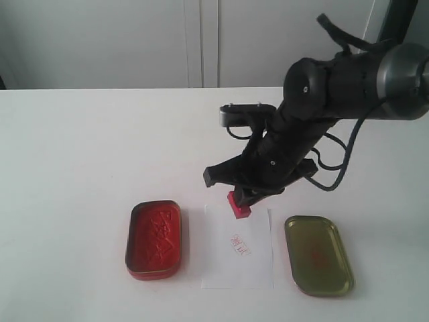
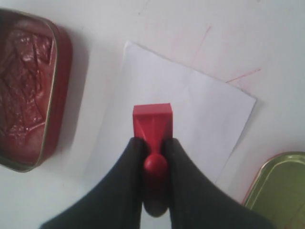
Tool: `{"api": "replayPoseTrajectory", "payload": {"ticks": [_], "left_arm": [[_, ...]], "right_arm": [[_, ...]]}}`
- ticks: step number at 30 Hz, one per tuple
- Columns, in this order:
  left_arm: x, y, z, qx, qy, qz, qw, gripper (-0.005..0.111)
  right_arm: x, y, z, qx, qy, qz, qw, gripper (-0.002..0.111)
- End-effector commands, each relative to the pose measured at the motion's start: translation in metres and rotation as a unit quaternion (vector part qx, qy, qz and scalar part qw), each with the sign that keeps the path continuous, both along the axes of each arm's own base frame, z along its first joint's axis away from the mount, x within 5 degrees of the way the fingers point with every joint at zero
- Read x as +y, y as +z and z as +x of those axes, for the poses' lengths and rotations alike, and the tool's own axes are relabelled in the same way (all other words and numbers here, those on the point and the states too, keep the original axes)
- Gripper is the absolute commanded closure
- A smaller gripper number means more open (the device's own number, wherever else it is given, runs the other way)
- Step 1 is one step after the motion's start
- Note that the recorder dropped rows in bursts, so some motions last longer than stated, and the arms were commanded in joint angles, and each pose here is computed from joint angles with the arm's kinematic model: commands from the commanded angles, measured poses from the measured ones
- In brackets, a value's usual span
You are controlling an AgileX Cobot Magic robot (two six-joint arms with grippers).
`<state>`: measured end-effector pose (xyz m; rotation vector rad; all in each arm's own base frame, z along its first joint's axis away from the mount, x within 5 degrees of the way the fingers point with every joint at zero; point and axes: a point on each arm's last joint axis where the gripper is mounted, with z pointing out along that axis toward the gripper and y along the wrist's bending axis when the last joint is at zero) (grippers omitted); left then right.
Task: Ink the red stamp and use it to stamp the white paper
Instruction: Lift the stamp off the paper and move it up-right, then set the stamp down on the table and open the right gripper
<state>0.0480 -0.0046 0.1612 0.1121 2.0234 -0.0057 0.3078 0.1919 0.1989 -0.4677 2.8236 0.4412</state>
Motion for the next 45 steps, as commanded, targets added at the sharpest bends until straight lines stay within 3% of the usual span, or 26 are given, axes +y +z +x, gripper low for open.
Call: {"api": "replayPoseTrajectory", "payload": {"ticks": [1,9,15,24,38,40,45], "left_arm": [[0.0,-0.004,-0.001,0.008,-0.002,-0.001,1.0,0.107],[0.0,-0.004,-0.001,0.008,-0.002,-0.001,1.0,0.107],[0.0,-0.004,-0.001,0.008,-0.002,-0.001,1.0,0.107],[0.0,-0.004,-0.001,0.008,-0.002,-0.001,1.0,0.107],[0.0,-0.004,-0.001,0.008,-0.002,-0.001,1.0,0.107],[0.0,-0.004,-0.001,0.008,-0.002,-0.001,1.0,0.107],[0.0,-0.004,-0.001,0.008,-0.002,-0.001,1.0,0.107]], "right_arm": [[-0.019,0.006,0.013,-0.008,-0.027,0.046,0.999,0.108],[-0.057,0.009,0.039,-0.012,-0.097,0.119,0.988,0.108],[-0.08,-0.019,0.061,0.017,-0.134,0.207,0.969,0.108],[-0.083,-0.069,0.07,0.07,-0.152,0.228,0.959,0.108],[-0.082,-0.079,0.071,0.076,-0.152,0.236,0.957,0.108],[-0.082,-0.079,0.071,0.076,-0.151,0.233,0.958,0.106],[-0.083,-0.081,0.07,0.074,-0.14,0.22,0.963,0.086]]}}
